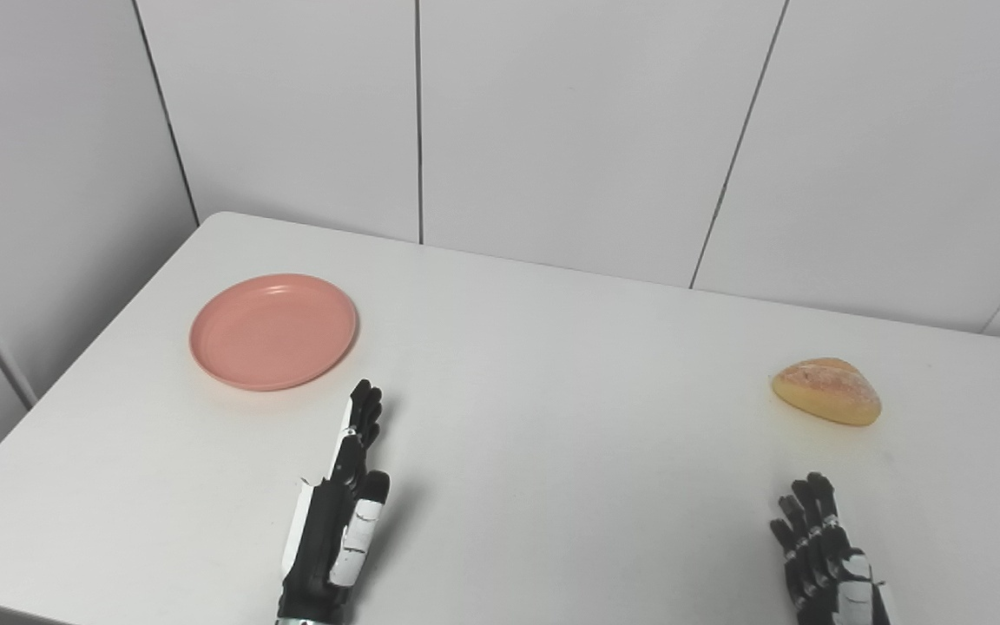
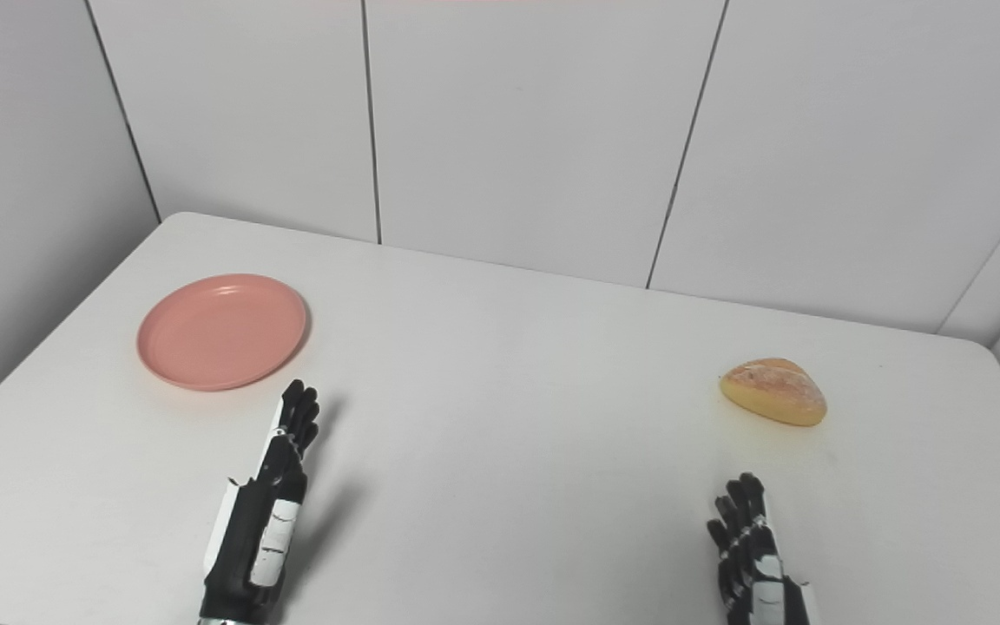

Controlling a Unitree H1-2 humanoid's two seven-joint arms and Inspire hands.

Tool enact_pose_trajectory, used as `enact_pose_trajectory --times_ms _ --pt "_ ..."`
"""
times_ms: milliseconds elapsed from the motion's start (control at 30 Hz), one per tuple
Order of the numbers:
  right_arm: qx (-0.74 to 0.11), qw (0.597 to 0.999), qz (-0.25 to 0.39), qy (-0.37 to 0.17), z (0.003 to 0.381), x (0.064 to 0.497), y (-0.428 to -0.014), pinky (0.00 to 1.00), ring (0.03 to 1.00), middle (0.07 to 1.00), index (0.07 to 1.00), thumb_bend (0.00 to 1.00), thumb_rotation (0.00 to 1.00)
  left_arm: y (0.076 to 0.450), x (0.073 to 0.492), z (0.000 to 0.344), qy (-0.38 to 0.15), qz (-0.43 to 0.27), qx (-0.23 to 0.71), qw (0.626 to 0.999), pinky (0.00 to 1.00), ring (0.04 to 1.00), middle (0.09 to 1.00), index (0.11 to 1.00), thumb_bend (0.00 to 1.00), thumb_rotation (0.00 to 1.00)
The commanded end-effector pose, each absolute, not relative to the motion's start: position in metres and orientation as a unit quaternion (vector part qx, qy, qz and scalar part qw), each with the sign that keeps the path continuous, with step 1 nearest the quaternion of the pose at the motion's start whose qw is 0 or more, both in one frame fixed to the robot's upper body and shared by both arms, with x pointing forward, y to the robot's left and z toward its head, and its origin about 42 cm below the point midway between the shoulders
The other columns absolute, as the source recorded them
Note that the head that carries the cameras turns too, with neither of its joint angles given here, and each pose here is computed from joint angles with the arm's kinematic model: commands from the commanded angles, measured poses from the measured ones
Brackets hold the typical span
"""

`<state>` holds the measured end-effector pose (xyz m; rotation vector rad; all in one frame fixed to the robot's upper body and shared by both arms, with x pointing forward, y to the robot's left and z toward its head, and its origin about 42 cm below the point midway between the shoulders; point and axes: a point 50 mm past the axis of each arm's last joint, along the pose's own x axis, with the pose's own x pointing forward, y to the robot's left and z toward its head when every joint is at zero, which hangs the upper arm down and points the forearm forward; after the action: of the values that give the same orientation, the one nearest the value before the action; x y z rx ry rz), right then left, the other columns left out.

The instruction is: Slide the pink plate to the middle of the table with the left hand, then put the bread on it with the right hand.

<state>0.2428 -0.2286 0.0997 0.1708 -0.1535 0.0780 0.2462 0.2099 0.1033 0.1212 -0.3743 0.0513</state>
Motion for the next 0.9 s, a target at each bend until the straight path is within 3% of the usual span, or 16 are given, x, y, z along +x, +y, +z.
enact_pose_trajectory --times_ms 0,267,533,867 --pt "0.081 0.992 0.038 -0.088 0.099 0.250 -0.235 1.00 1.000 1.000 1.000 0.83 1.00 0.186 0.257 0.094 -0.169 0.016 0.043 0.984 1.00 1.000 1.000 1.000 0.68 1.00" --pt "0.081 0.992 0.045 -0.085 0.099 0.250 -0.236 1.00 1.000 1.000 1.000 0.83 1.00 0.185 0.256 0.092 -0.171 0.014 0.047 0.984 1.00 1.000 1.000 1.000 0.65 1.00" --pt "0.079 0.992 0.049 -0.082 0.100 0.246 -0.234 1.00 1.000 1.000 1.000 0.82 1.00 0.188 0.256 0.096 -0.173 0.012 0.018 0.985 1.00 1.000 1.000 1.000 0.81 0.95" --pt "0.079 0.992 0.049 -0.080 0.099 0.244 -0.231 1.00 1.000 1.000 1.000 0.84 1.00 0.191 0.279 0.125 -0.192 0.002 -0.017 0.981 1.00 0.968 0.990 0.971 0.81 0.95"
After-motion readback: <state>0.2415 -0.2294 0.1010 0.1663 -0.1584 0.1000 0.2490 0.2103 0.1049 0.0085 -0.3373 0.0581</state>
